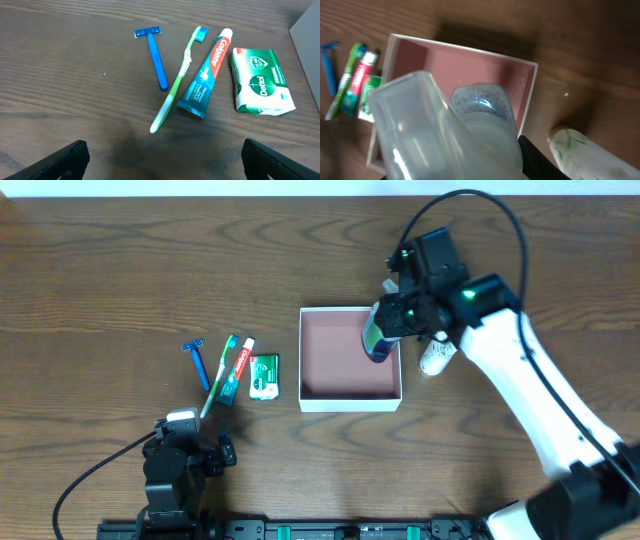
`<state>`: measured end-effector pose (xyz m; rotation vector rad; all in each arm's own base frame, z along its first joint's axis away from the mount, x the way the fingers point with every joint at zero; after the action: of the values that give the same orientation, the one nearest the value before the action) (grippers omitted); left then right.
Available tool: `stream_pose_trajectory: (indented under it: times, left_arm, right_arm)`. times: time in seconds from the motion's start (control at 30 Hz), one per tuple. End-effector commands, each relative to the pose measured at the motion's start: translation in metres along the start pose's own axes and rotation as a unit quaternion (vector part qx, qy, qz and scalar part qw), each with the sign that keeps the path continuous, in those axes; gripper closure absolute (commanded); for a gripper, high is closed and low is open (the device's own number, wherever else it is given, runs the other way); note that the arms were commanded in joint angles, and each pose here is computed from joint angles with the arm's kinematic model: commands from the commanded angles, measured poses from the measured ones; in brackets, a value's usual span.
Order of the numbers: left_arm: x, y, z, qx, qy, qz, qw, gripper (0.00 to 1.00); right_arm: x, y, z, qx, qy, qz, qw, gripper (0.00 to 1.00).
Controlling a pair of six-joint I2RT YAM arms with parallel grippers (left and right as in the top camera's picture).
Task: Pack container
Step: 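Carry the bottle left and lower it into the box, release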
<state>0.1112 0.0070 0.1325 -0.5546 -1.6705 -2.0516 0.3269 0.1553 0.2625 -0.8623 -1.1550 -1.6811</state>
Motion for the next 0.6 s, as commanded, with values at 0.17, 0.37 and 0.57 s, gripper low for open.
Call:
stream_pose_trajectory:
  times: [0.17,0.37,0.57]
  left_arm:
    - [-0.002,-0.003,0.0,-0.002,0.001,0.005,1.0,0.02]
    - [-0.002,-0.003,0.0,-0.002,0.001,0.005,1.0,0.02]
    - [-0.002,-0.003,0.0,-0.002,0.001,0.005,1.0,0.02]
  right_arm:
    - [-0.054,0.01,0.006,-0.018,-0.034,0.006,0.999,0.62]
    - [-0.063,0.013,-0.002,-0.018,-0.079,-0.012,0.997,0.59]
    - [-0.061,0.012,-0.001,-0.003,-0.081,-0.011,0.997,0.36]
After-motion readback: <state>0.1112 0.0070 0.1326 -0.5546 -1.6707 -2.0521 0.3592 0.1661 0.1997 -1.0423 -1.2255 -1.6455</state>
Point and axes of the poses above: each gripper's point midway between its finger pads, its own x axis back along the fingers, its own z axis along the line the jaws close on, y = z × x, the point moved 10 cm from there along x, back along the fingers, and after that the axes turned 15 degrees about -x, right-handed, at the moved point
